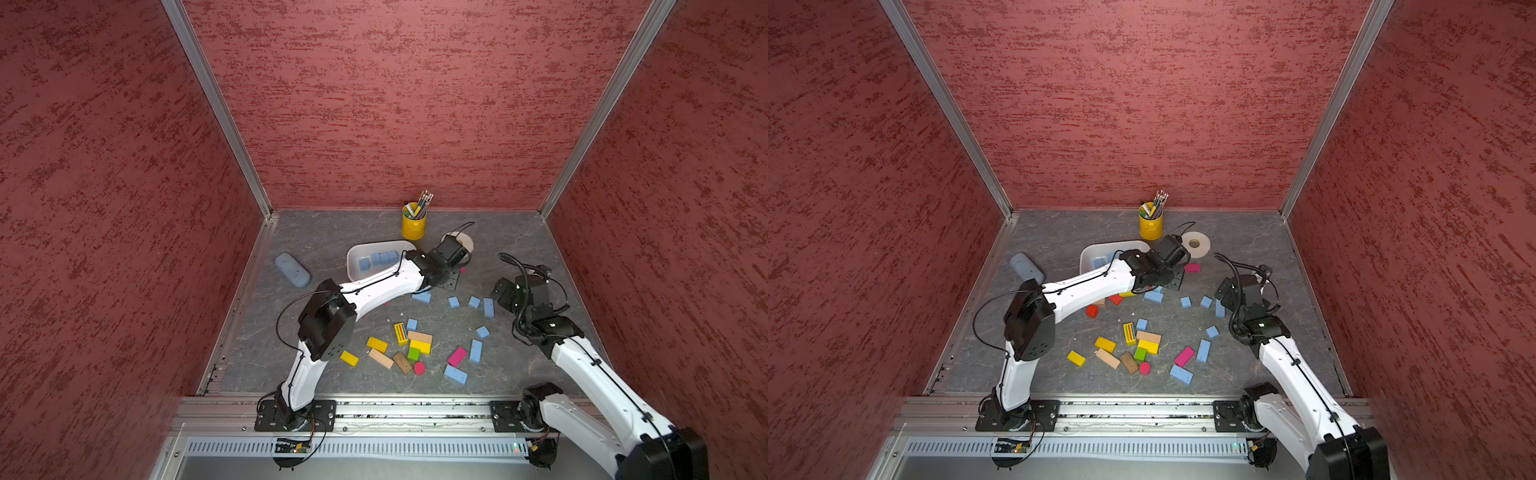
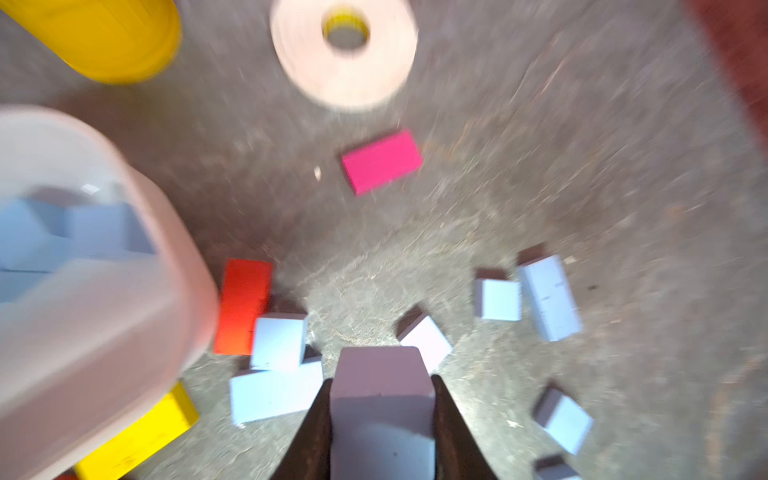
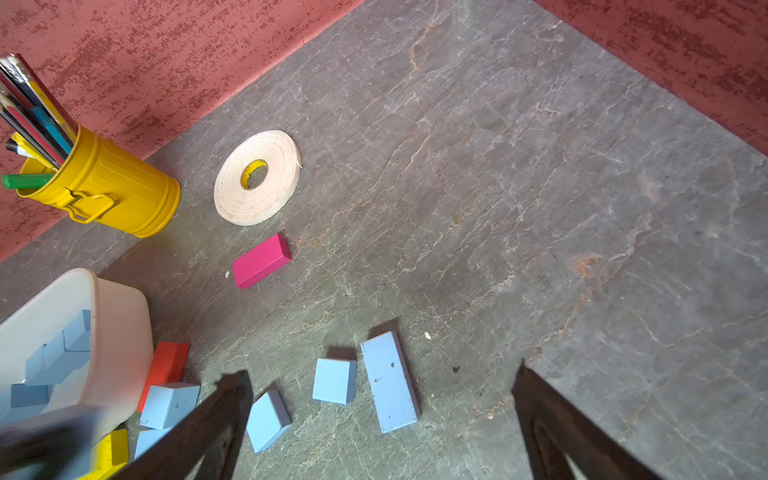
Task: Pick out the blue building blocks
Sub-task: Pick up the building block from the center of the board, then place the building block in the storage box.
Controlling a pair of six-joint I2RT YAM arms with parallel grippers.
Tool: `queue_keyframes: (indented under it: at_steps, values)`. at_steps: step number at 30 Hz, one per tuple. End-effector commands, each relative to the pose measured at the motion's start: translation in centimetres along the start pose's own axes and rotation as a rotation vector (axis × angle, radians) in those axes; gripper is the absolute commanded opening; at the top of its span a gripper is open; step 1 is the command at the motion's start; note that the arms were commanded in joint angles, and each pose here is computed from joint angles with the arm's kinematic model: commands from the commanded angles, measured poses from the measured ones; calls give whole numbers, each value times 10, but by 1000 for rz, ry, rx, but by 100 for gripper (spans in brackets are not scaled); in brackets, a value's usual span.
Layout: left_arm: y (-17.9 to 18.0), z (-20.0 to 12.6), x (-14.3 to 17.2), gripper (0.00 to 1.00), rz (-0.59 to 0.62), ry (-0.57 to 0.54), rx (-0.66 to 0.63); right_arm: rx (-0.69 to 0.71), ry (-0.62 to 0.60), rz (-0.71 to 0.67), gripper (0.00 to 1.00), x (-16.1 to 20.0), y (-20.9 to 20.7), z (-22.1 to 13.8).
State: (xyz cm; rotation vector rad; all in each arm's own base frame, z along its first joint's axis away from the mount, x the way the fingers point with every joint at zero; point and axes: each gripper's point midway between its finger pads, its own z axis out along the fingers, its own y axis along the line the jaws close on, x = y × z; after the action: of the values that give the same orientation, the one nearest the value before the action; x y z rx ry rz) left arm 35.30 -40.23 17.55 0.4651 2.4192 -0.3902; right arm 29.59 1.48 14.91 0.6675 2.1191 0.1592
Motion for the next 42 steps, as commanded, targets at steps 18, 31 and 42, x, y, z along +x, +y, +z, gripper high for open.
queue_keyframes:
  at_steps: [18, 31, 42]
  values:
    - [159, -74, 0, 5, -228, -112, -258, -67, -13, 17, 99, -4, 10, -1]
    - [236, -39, 39, 7, -384, -29, -359, -72, -8, 11, 99, -4, 12, -1]
    - [246, 2, 47, 10, -419, 38, -359, -65, -2, 1, 99, -1, 10, 2]
